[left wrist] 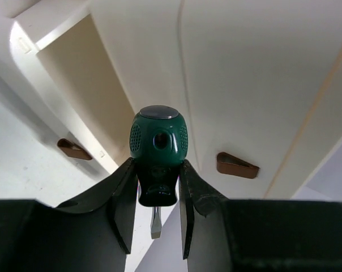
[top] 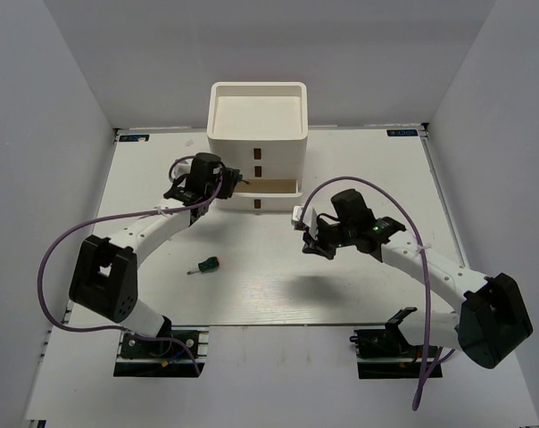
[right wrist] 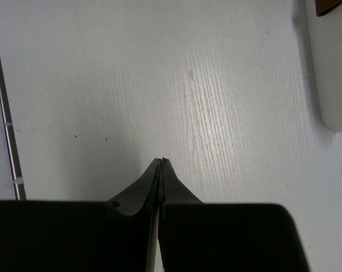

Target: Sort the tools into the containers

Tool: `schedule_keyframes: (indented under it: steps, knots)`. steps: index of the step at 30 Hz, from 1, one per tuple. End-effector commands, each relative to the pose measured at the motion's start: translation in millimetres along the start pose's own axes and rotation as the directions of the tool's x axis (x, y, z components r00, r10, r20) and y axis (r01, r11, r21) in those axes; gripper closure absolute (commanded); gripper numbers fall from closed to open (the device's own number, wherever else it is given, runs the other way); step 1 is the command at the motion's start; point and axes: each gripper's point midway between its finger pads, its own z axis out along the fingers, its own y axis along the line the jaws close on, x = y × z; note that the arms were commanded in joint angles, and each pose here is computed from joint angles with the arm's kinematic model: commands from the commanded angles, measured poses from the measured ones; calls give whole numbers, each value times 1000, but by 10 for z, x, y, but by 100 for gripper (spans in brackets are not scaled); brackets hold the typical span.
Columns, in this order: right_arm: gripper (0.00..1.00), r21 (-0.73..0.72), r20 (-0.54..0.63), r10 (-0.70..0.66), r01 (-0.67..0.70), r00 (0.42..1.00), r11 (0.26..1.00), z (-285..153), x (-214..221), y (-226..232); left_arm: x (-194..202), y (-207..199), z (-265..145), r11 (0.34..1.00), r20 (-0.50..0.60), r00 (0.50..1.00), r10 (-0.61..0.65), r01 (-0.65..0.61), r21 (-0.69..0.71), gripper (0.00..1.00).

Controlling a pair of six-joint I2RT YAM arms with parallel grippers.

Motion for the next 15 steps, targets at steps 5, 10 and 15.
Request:
schedule_keyframes:
  steps: [5,10,15]
  knots:
    - [100,34,45,-5,4,999,999,-49,-77,-68,51,-25,41,999,2,1000,-30,30,-12,100]
    - [100,34,47,1,-3,999,999,-55,-76,-79,92,8,145,999,-5,999,-35,35,-32,97]
    - [100,42,46,8,-10,999,999,-70,-43,-92,121,85,203,998,-13,999,-30,30,-54,90]
